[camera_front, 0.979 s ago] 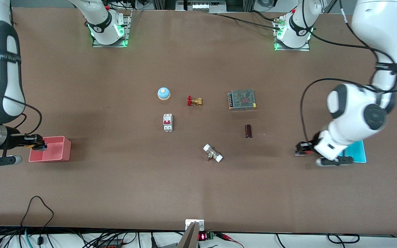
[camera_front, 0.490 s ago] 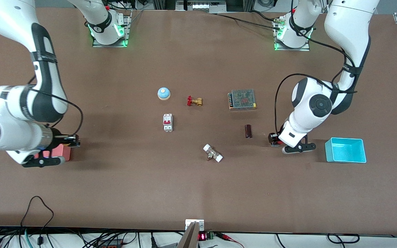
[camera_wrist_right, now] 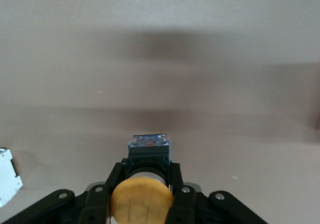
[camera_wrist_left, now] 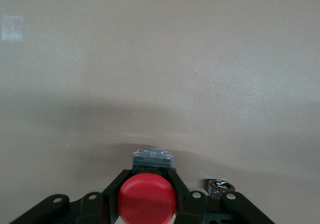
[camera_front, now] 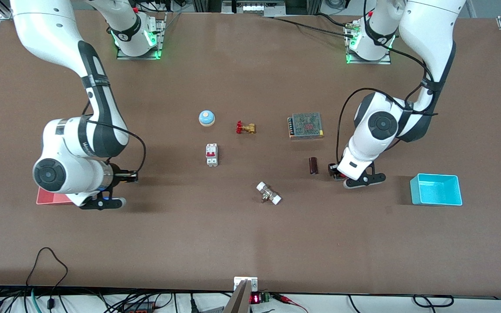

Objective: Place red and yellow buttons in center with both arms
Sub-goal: 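Carry both buttons toward the table center and set them down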

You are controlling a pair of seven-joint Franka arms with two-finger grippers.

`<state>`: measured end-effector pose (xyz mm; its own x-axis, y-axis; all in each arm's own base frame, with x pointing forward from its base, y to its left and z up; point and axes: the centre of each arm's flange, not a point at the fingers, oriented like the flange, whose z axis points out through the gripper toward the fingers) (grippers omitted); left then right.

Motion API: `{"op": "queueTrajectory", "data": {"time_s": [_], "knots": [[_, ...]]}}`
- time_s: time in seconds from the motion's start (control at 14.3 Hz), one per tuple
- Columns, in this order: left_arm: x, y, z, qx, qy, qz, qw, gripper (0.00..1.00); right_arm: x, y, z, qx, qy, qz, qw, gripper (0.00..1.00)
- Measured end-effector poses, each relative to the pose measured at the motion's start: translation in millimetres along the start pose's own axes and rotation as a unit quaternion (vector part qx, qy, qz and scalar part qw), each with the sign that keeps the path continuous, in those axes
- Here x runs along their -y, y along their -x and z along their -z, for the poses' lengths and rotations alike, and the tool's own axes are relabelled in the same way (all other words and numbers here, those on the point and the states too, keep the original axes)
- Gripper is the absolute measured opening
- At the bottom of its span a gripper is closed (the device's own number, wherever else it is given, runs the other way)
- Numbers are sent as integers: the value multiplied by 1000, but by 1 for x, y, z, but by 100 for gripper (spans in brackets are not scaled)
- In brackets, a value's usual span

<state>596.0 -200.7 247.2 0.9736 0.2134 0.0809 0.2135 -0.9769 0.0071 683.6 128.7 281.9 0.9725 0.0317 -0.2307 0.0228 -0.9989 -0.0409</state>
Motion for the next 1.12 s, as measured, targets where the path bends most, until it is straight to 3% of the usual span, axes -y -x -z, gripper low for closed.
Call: {"op": "queueTrajectory", "data": {"time_s": [0.35,0.77,0.91,1.12], "knots": [[0,3,-5,-13,0,9,1000,37,35,5,-57,-12,5,-20,1000,41],[1,6,-24,-14,4,12,1000,37,93,16,-75,-30,13,-42,999,41],[3,5,-25,-14,4,14,1000,47,91,17,-84,-31,14,-44,998,41],[4,3,-25,-16,4,16,1000,76,90,17,-83,-32,13,-44,998,42]]}}
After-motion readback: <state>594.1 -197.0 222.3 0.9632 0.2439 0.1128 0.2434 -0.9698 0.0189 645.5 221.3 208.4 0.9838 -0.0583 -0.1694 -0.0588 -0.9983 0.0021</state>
